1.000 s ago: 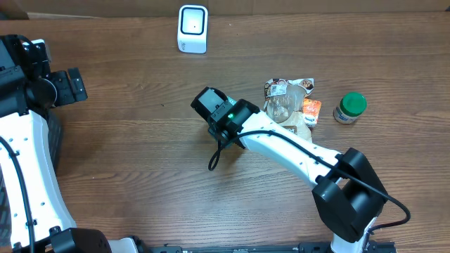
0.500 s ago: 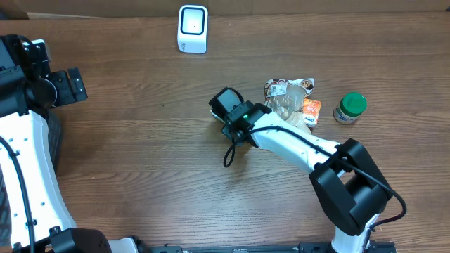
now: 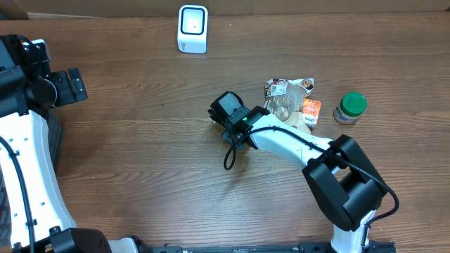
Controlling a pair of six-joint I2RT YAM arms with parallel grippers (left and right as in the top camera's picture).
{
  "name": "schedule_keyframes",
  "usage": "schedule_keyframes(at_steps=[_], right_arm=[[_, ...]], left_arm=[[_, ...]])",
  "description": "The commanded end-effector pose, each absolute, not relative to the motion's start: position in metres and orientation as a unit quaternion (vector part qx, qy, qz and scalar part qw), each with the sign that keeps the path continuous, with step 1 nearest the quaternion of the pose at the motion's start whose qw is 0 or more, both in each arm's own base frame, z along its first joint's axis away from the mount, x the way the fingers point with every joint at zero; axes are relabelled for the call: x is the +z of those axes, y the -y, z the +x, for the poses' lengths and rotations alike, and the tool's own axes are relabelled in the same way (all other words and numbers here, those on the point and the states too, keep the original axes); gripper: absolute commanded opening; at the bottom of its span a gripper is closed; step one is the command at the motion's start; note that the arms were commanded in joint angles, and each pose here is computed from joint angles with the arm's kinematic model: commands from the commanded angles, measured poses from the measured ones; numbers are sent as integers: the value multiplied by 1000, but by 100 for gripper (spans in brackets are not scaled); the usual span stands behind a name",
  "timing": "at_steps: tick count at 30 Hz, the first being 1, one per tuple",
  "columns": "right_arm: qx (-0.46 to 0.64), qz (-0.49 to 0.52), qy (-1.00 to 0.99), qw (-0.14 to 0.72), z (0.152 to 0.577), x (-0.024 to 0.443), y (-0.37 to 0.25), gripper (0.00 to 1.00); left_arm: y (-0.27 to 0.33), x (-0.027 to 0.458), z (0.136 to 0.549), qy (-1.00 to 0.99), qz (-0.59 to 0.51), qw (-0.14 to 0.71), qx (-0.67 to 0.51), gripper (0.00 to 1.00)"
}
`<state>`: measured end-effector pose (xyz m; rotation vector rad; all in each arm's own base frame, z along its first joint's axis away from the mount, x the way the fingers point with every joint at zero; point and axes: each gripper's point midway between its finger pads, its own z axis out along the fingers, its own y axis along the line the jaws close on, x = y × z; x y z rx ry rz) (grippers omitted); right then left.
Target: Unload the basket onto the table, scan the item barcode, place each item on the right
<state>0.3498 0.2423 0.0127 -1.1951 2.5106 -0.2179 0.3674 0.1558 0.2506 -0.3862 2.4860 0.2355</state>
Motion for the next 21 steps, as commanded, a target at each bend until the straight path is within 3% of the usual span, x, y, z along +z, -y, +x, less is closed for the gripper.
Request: schedule_keyframes(at_steps=[1, 8, 16, 17, 19, 21], right_arm=[[-91, -432, -885, 149, 345, -9, -236, 58], [-92, -433, -885, 148, 345, -11, -235, 41], [-93, -432, -884, 149, 346, -10, -235, 30], [-93, -432, -884, 149, 346, -10, -235, 26], [-93, -432, -885, 150, 346, -10, -235, 4], [-98, -423, -888, 152, 347, -10, -234, 4]], left_arm=[[-155, 250, 367, -940, -133, 301, 93, 100], [-155, 250, 367, -940, -133, 301, 93, 100], [-155, 250, 367, -940, -133, 301, 93, 100], [-155, 250, 367, -940, -133, 301, 93, 100], [-155, 250, 367, -940, -133, 301, 93, 100], [-155, 250, 367, -940, -133, 301, 93, 100]])
